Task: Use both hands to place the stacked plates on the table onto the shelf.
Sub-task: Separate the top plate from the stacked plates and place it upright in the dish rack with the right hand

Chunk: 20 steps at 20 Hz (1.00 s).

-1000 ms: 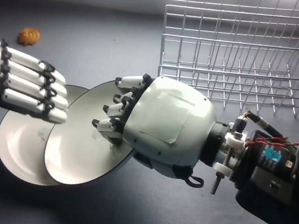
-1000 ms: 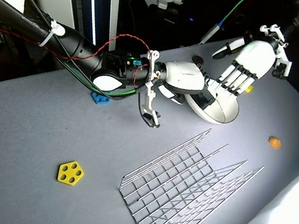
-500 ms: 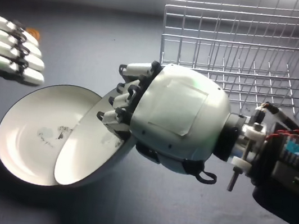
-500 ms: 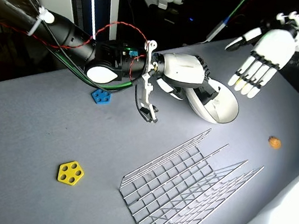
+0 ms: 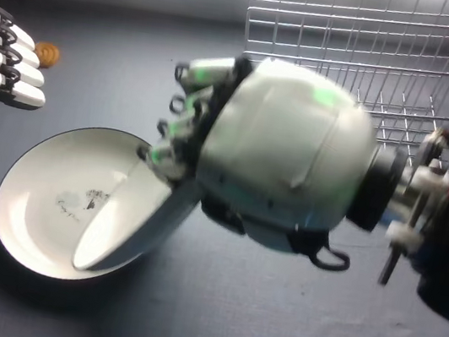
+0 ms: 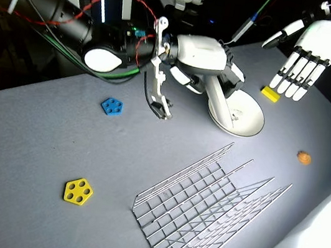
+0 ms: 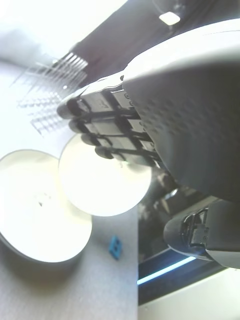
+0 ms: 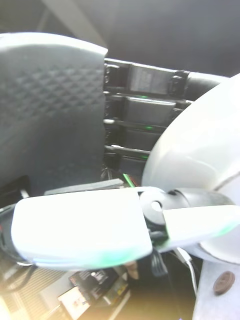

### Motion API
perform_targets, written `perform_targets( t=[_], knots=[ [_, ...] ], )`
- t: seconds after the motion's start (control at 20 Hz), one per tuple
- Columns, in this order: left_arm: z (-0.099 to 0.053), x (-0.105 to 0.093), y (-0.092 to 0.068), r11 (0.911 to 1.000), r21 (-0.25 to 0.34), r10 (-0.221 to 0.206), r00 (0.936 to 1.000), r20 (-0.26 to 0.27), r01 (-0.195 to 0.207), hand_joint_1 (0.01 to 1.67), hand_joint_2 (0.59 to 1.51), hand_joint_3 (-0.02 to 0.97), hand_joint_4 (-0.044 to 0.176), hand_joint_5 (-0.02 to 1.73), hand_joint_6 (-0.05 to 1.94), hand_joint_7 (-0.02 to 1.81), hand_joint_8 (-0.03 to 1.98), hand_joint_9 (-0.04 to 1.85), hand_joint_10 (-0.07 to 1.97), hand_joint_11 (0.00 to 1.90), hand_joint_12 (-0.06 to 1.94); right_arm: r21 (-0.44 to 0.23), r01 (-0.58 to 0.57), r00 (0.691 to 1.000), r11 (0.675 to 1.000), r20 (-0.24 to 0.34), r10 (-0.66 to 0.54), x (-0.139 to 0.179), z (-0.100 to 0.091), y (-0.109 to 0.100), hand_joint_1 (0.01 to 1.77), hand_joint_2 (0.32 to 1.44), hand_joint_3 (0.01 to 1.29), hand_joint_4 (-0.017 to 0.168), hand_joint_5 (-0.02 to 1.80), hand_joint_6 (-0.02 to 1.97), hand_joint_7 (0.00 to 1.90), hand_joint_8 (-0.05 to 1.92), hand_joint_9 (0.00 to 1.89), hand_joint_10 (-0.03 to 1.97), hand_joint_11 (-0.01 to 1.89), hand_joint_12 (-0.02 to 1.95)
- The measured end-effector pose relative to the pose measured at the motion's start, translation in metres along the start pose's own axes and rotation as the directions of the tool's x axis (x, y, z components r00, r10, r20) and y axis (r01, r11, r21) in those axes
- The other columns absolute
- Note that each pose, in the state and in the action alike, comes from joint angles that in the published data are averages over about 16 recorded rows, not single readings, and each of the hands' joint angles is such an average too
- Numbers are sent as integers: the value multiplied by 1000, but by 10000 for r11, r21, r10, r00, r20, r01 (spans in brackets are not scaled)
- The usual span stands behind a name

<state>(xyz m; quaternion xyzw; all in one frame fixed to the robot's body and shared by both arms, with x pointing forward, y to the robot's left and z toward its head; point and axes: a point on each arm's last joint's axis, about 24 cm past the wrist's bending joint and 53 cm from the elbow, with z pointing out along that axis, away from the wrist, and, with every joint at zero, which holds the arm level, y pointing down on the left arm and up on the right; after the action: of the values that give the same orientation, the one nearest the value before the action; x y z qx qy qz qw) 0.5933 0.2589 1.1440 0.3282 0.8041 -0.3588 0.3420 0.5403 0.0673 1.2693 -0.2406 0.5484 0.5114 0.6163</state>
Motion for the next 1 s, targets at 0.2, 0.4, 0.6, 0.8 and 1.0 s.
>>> perform_targets(
  t=[0.2, 0.4, 0.6, 0.8, 1.0],
  knots=[
    [-1, 0, 1, 10000, -14, 82, 10000, -43, -82, 16, 1103, 21, 2, 67, 21, 95, 1, 91, 3, 14, 268, 141, -348, 9994, 9993, 66, 347, -24, -5, 6, 1234, 1029, 12, 18, 916, 1037, 976, 977, 944, 623, 586, 1344],
    [0, 0, 1, 9999, 6, 152, 9999, -49, -152, 16, 1103, 21, 2, 69, 21, 96, 2, 92, 3, 14, 270, 458, -976, 9950, 9942, 260, 965, -50, -11, 4, 1234, 1030, 12, 19, 916, 1041, 975, 981, 944, 618, 584, 1345],
    [2, 0, 0, 9997, 66, 231, 9997, -54, -231, 16, 1103, 22, 3, 71, 20, 94, 3, 88, 3, 14, 259, 888, -1721, 9843, 9811, 557, 1676, -73, -20, -5, 1233, 1030, 12, 19, 914, 1049, 973, 990, 940, 621, 583, 1355],
    [5, 0, -1, 9994, 136, 311, 9995, -70, -310, 16, 1103, 22, 3, 70, 20, 93, 3, 88, 3, 14, 254, 1244, -2481, 9664, 9607, 1002, 2366, -95, -29, -16, 1233, 1029, 12, 19, 913, 1058, 969, 1000, 938, 628, 588, 1366],
    [9, 1, -1, 9991, 196, 388, 9992, -105, -386, 16, 1104, 22, 3, 78, 20, 99, 3, 93, 3, 14, 270, 1591, -3051, 9488, 9389, 1355, 2854, -108, -38, -29, 1233, 1029, 12, 19, 911, 1067, 963, 1008, 936, 637, 593, 1374]
  ],
)
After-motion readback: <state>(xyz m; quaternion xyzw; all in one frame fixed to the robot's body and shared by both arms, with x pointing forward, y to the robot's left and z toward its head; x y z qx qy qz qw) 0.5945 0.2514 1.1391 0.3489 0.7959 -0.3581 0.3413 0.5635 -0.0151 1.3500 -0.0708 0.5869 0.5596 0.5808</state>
